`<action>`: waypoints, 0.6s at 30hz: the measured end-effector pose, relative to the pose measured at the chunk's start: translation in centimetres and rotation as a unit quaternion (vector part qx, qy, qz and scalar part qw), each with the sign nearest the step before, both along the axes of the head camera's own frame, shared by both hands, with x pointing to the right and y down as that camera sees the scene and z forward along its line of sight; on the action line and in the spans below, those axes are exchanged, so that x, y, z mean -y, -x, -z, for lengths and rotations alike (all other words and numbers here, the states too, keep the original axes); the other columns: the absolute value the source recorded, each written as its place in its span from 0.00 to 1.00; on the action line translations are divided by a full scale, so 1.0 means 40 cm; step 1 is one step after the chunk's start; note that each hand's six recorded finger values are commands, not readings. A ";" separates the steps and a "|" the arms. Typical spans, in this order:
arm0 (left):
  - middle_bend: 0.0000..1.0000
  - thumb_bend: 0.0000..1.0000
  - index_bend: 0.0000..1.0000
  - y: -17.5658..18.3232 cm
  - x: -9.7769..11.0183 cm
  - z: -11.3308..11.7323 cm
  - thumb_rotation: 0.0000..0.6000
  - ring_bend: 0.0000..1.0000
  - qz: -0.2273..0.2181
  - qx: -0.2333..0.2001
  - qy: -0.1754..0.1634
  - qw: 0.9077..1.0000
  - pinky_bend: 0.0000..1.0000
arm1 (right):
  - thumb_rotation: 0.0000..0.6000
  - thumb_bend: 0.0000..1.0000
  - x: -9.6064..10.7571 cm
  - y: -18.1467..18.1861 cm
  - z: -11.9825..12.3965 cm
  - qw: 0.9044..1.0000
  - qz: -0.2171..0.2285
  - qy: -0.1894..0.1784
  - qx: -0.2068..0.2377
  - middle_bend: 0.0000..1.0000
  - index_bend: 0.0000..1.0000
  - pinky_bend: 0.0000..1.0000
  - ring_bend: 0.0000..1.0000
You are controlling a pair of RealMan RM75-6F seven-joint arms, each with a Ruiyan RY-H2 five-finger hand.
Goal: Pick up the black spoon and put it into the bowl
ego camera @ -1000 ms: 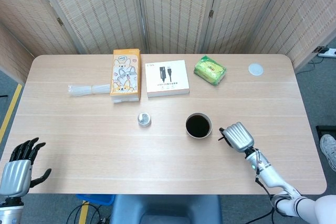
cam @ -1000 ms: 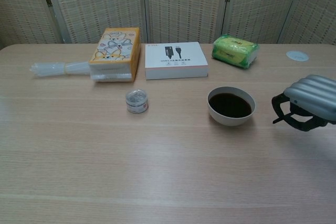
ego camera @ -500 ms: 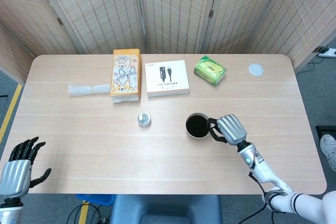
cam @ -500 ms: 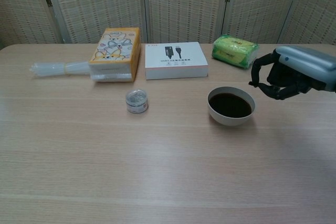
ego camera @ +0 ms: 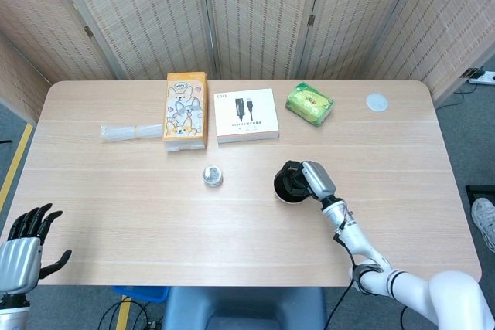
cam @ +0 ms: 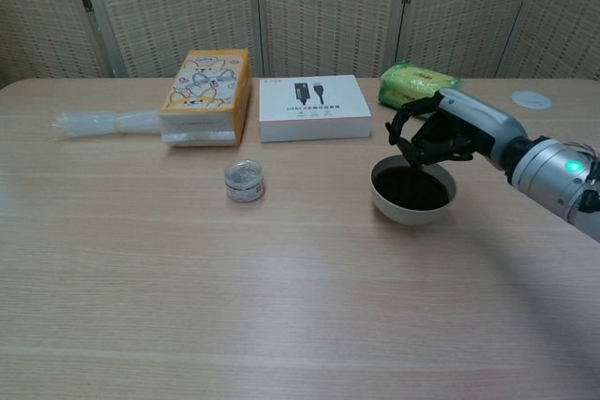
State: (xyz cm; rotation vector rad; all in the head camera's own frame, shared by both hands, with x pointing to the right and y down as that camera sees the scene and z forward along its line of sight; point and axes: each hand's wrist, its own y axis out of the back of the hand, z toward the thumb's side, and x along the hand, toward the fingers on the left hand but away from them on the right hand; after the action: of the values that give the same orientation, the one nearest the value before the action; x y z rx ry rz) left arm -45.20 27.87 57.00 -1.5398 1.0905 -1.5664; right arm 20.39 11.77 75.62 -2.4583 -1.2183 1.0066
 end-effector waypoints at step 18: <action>0.13 0.27 0.22 0.009 -0.006 -0.003 1.00 0.13 0.005 0.002 0.005 1.000 0.15 | 1.00 0.51 -0.025 0.042 -0.054 0.999 -0.015 0.024 0.032 1.00 0.64 1.00 1.00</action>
State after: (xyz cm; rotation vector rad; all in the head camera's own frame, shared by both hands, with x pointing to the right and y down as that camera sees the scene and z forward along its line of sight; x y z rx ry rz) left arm -45.57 28.11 57.12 -1.5394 1.0922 -1.5829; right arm 18.70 12.75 77.79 -2.5338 -1.2685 0.9835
